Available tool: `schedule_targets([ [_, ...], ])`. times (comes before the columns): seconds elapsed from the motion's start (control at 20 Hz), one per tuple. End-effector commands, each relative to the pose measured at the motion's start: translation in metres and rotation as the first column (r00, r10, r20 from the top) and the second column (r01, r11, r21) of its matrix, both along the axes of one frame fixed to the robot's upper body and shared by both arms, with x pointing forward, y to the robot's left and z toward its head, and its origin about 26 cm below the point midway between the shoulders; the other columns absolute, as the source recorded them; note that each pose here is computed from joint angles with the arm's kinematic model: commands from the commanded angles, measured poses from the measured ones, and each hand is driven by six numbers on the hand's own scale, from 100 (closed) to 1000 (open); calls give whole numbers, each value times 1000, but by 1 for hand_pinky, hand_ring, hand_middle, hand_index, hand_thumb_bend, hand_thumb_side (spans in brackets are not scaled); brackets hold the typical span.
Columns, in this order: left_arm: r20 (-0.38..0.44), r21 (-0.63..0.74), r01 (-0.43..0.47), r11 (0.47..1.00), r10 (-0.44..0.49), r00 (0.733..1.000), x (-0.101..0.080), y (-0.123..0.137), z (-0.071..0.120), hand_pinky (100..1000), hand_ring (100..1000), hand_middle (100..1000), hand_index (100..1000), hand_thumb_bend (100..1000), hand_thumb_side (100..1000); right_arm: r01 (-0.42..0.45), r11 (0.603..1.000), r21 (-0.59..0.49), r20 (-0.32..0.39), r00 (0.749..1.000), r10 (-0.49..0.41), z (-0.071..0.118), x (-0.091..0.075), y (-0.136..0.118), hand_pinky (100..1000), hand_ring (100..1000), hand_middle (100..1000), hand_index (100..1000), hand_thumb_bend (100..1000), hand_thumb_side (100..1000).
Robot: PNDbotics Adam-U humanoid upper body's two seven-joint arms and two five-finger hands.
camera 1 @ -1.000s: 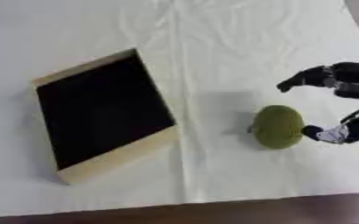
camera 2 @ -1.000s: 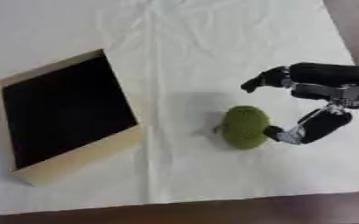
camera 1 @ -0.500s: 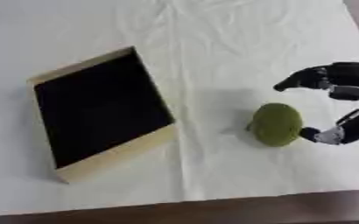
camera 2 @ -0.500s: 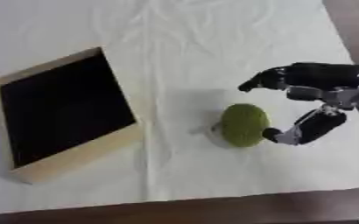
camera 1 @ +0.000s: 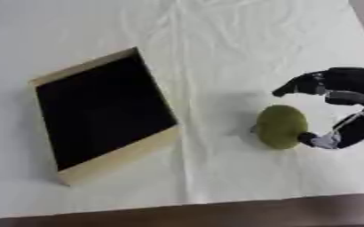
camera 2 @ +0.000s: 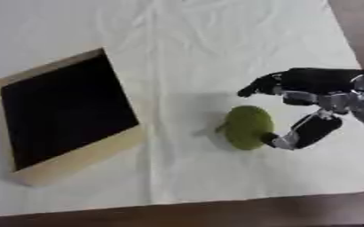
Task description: Pick up objects on the table and place them in the box.
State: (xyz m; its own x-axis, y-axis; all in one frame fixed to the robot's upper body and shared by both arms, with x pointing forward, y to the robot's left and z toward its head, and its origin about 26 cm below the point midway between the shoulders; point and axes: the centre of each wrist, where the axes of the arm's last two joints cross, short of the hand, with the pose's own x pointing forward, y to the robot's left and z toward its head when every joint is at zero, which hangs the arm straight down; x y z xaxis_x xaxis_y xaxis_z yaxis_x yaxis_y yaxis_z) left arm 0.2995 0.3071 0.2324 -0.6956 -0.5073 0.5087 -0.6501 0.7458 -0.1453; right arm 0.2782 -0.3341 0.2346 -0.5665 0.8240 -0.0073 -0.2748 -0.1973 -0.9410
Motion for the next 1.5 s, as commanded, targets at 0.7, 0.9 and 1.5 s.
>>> schedule_targets([
  [0.7, 18, 3, 13, 1000, -13, 1000, -2, -2, 6, 574, 651, 662, 717, 938, 796, 67, 997, -45, -44, 997, -69, -3, 0, 11, 897, 884, 722, 937, 323, 293],
  [0.9, 19, 2, 14, 1000, -14, 1000, -2, -2, 6, 574, 651, 662, 717, 938, 796, 50, 996, -69, -58, 997, -54, -4, 0, 14, 890, 855, 627, 893, 341, 294],
  [1.5, 19, 1, 10, 1000, -10, 1000, -2, -2, 5, 575, 650, 662, 717, 932, 795, 25, 998, -50, -83, 996, -29, -5, 1, 16, 829, 742, 507, 743, 259, 142],
])
